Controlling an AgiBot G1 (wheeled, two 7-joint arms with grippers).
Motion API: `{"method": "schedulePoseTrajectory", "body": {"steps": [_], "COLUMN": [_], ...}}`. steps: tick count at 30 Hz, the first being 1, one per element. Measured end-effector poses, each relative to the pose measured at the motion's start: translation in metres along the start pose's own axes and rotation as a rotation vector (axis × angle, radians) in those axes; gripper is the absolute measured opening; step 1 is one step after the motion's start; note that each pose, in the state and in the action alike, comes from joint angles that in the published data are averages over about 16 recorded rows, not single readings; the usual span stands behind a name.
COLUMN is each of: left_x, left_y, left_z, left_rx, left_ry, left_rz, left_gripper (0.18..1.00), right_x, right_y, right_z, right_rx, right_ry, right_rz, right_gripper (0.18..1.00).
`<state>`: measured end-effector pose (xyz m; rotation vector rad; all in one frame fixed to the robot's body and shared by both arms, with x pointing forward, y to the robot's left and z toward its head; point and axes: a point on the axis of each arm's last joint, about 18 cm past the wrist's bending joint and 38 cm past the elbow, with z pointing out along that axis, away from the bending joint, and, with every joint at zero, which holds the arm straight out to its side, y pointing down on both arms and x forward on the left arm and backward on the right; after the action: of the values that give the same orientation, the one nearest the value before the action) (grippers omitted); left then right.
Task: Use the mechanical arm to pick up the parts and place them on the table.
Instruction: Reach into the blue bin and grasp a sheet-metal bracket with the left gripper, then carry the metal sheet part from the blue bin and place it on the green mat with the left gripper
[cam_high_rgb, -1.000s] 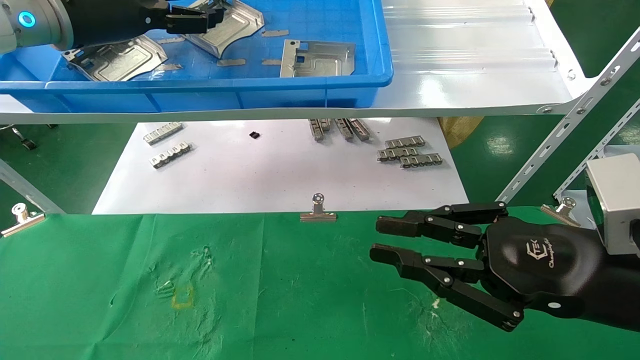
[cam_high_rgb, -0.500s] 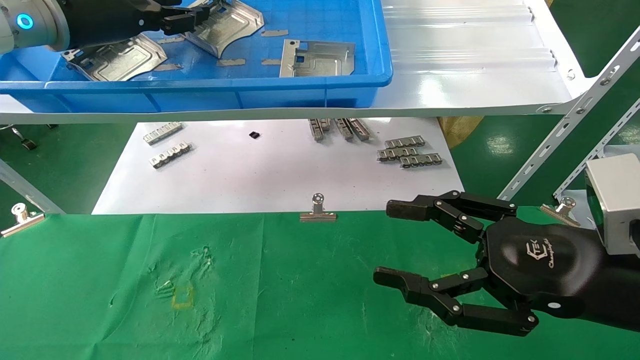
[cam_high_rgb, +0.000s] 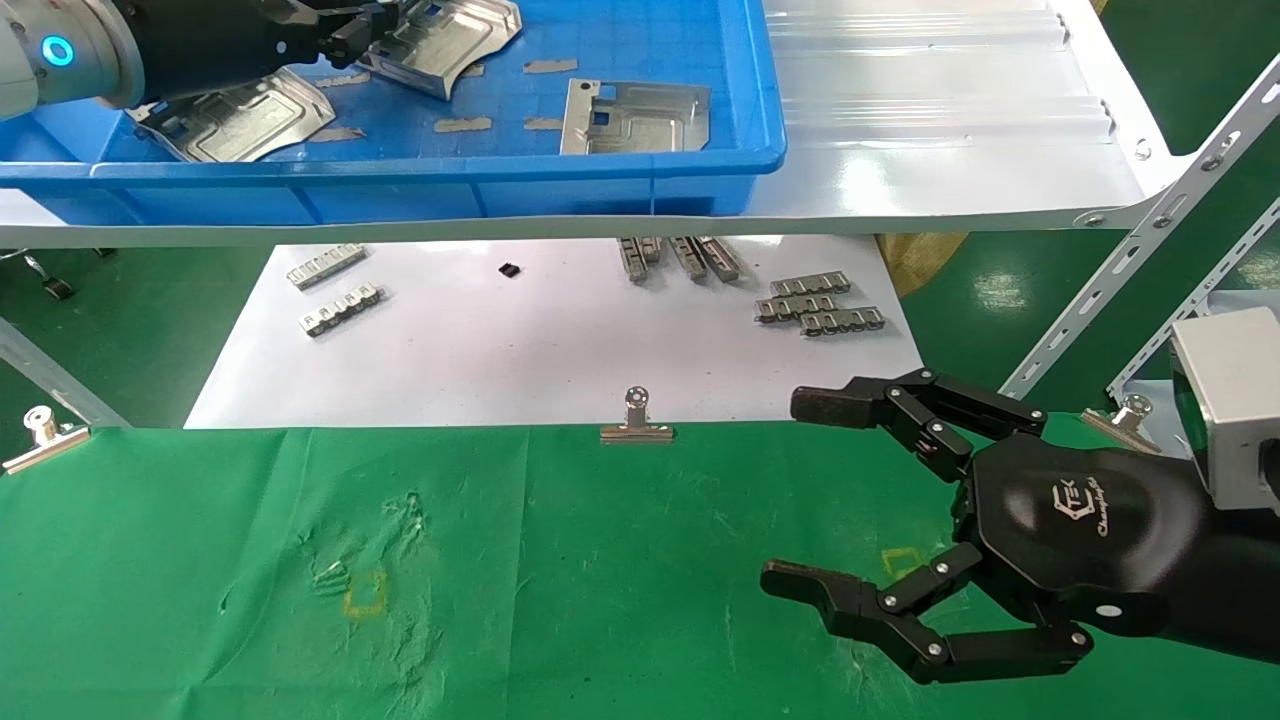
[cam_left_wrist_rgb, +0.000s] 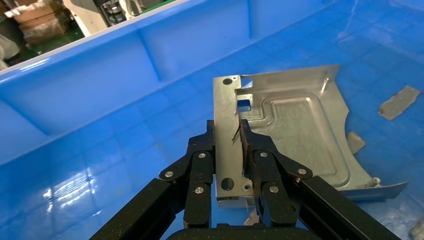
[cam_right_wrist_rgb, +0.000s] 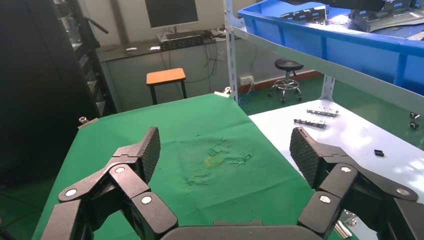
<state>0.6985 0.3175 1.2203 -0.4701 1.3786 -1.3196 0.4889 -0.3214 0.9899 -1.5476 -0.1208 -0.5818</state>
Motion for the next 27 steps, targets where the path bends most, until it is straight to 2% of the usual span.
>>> {"method": "schedulePoseTrajectory", "body": {"steps": [6,13,20,27], "left_x": [0.008,0.027,0.048,0.059], "left_y": [-0.018,-0.035,-0.027,-0.003], "left_z": [-0.011,-0.041,-0.08,-0.116], "left_rx": [0.074,0.176,0.228,0.246], "left_ry": [0.089,0.289,0.493,0.606], "left_rz": [-0.009,0.032,0.15,0.289], "left_gripper": [0.29,0.271,0.27,0.27], "right_x": [0.0,0.0,0.0,0.0], "right_y": [0.0,0.0,0.0,0.0], "right_z": [0.0,0.0,0.0,0.0], "right_rx": [0.0,0.0,0.0,0.0], "right_ry": [0.0,0.0,0.0,0.0], "right_rz": [0.0,0.0,0.0,0.0], "right_gripper": [0.969,0.996,1.001,1.001]}}
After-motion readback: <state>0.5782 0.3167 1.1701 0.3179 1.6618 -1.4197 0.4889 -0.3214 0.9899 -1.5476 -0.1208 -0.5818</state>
